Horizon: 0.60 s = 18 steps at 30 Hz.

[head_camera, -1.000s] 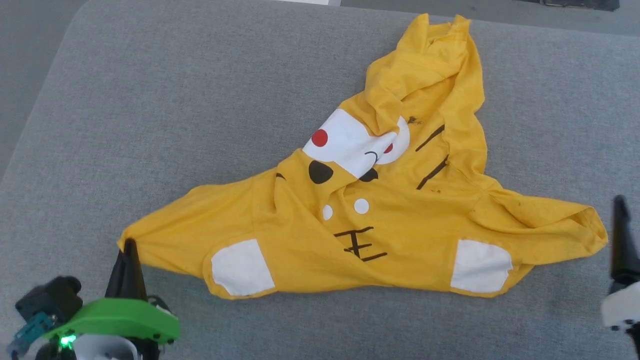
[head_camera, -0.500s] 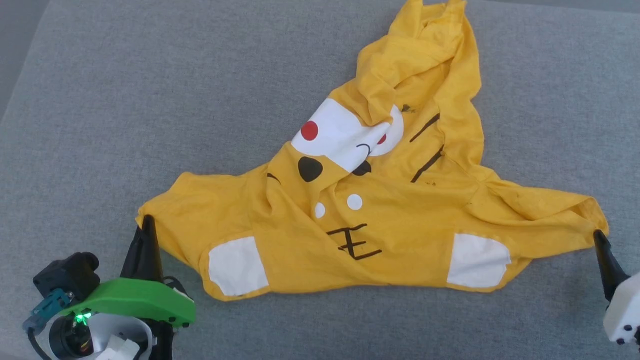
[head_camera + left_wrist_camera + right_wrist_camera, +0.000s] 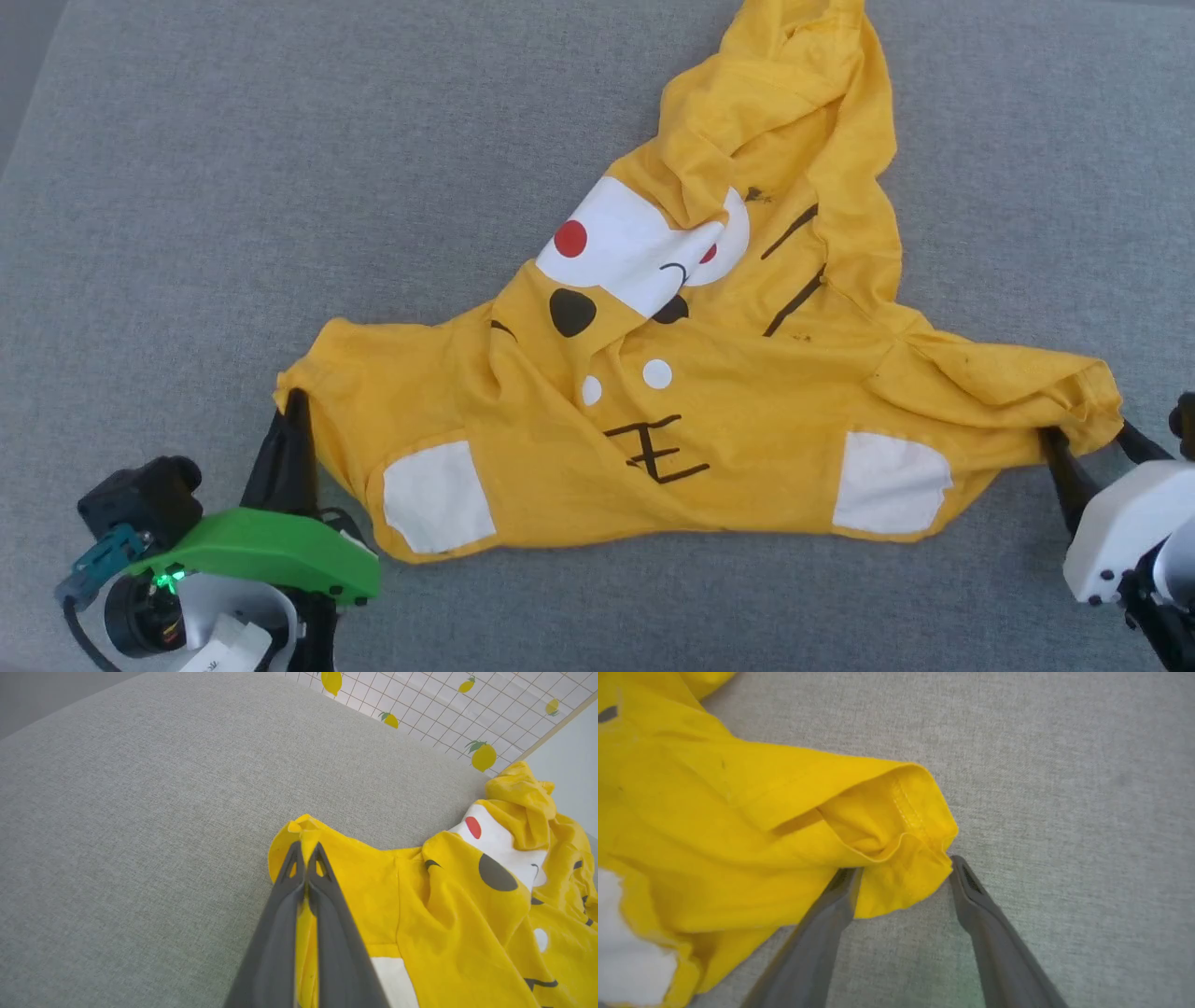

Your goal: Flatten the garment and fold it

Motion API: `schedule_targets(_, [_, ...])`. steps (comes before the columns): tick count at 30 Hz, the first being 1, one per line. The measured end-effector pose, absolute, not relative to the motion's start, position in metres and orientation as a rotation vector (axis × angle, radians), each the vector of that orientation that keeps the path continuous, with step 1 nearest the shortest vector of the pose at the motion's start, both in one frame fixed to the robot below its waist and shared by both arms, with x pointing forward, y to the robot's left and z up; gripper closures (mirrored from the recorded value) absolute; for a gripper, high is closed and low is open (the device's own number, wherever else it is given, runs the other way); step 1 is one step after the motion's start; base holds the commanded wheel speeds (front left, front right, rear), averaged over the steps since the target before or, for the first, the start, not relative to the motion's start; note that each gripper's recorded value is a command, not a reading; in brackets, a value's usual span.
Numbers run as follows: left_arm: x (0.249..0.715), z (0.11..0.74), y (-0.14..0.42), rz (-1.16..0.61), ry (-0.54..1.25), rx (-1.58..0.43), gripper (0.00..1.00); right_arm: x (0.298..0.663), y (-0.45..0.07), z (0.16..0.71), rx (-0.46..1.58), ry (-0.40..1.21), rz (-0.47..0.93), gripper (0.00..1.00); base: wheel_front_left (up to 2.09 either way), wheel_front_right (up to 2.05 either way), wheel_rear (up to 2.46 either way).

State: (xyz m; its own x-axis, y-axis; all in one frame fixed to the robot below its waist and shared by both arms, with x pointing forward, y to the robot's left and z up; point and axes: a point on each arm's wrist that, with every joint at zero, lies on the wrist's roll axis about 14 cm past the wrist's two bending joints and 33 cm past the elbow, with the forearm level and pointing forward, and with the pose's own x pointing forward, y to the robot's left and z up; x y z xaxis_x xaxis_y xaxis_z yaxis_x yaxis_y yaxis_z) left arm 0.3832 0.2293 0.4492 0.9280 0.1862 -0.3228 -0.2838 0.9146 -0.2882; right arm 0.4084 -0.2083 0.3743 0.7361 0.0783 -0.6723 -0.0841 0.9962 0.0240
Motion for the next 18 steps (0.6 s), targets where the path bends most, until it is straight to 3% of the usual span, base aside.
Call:
schedule_targets(1, [0.384,0.449,0.228,0.242,0.295,-0.339,1.00,0.410,-0.207,0.374,0.001,0.738,0.091,1.00,0.00,0.00,0.00])
schedule_targets(9, [0.392,0.470,0.221,0.212,0.221,-0.385,1.00,0.423,-0.211,0.402,0.077,0.610,0.043,1.00,0.00,0.00,0.00])
schedule_targets(18, [0.420,0.567,0.208,0.083,-0.055,-0.494,1.00,0.465,-0.201,0.557,0.094,0.136,0.090,1.00,0.00,0.00,0.00])
